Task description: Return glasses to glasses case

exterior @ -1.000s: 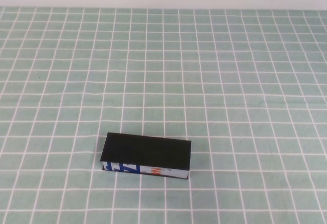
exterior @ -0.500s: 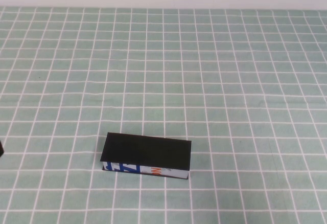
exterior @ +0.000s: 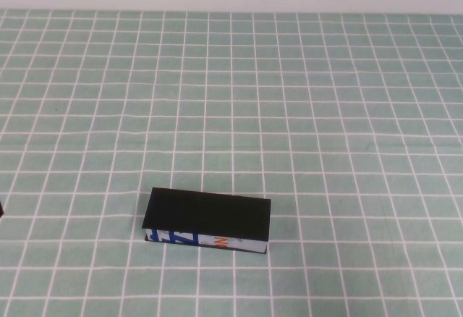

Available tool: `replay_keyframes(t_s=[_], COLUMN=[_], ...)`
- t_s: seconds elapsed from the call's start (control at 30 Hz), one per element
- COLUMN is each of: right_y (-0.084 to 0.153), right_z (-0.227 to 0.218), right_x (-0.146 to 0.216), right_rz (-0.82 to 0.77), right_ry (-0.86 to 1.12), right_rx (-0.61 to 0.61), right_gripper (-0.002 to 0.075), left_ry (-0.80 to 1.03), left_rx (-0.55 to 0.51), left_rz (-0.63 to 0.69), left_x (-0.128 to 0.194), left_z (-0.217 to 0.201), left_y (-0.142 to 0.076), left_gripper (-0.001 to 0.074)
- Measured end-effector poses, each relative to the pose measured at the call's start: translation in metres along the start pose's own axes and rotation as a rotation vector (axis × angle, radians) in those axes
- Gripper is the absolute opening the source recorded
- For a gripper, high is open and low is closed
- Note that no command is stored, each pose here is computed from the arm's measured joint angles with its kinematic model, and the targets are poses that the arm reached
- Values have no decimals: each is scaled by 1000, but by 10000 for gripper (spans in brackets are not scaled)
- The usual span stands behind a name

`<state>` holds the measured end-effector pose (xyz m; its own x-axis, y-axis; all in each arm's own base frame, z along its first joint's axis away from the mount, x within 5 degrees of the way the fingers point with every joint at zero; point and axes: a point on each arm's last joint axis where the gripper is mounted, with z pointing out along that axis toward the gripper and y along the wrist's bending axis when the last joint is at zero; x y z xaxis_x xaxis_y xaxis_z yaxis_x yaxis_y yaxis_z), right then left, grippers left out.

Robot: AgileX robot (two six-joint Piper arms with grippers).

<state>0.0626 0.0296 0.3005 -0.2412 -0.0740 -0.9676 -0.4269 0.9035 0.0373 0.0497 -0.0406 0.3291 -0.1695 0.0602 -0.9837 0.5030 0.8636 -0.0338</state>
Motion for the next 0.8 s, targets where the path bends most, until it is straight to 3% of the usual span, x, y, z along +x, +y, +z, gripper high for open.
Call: replay_keyframes(t_s=[0.53,0.67,0.8], right_y=[0,0,0], right_z=[0,0,0], right_x=[0,0,0], right_rz=[2,2,2], right_ry=[2,5,5], right_rx=[0,0,0], right_gripper=[-11,-11,-11], left_ry=[5,-18,-63], left_rx=[-20,-112,-280], left_rz=[3,0,-78], left_x=[8,23,46], left_z=[3,0,-2], left_y=[3,10,24], left_gripper=[-2,-2,-2])
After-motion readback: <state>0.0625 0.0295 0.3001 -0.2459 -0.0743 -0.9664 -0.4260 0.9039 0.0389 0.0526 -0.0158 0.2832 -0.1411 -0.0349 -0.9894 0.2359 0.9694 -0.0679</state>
